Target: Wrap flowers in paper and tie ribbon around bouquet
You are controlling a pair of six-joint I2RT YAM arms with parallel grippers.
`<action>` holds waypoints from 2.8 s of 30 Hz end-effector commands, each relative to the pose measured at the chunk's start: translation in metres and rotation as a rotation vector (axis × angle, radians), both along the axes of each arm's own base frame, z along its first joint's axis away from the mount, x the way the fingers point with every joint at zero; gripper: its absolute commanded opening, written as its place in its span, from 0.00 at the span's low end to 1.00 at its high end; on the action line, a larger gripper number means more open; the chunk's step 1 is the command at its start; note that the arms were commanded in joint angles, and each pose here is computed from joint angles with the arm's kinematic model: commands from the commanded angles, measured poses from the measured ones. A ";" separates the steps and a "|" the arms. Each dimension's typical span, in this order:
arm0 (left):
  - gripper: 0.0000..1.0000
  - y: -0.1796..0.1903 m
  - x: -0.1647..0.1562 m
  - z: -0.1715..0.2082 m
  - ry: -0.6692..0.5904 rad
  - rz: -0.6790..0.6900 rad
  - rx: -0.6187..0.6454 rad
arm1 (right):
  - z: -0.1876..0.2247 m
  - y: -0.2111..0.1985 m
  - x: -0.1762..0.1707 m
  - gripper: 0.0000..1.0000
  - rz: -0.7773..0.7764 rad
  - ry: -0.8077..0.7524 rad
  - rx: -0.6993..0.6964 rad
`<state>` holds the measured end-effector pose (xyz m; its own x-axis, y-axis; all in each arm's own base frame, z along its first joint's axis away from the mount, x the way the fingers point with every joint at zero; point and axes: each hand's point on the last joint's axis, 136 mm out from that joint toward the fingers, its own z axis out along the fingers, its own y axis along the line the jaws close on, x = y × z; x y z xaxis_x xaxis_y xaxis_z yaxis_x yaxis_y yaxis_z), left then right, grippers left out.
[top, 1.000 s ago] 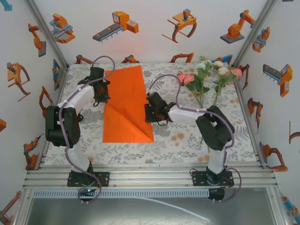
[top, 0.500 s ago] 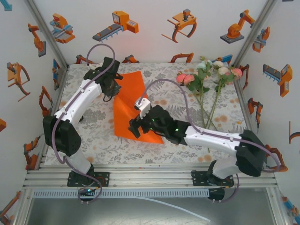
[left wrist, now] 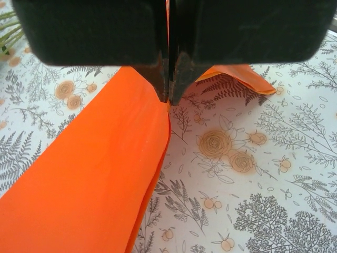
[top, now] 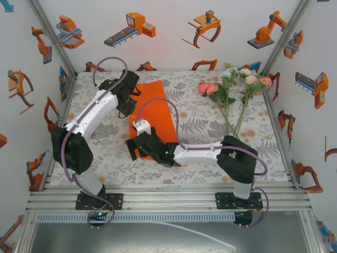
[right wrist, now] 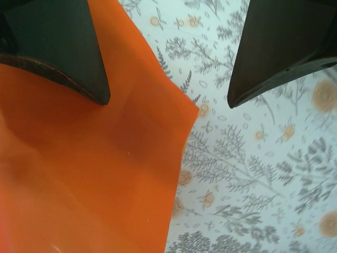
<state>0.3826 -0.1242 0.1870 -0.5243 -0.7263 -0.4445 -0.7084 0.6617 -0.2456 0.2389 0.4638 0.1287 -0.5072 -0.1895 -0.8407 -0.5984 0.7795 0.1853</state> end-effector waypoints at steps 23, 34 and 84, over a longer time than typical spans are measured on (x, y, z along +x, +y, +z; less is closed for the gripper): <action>0.00 0.022 0.004 -0.064 0.117 -0.061 0.132 | 0.042 -0.045 -0.027 0.91 0.247 -0.053 -0.149; 0.24 0.033 0.007 -0.069 0.133 -0.132 0.170 | 0.027 -0.110 0.021 0.92 0.145 0.074 -0.153; 0.29 0.073 0.108 -0.133 -0.039 -0.324 -0.039 | -0.010 -0.121 0.031 0.92 0.084 0.186 -0.155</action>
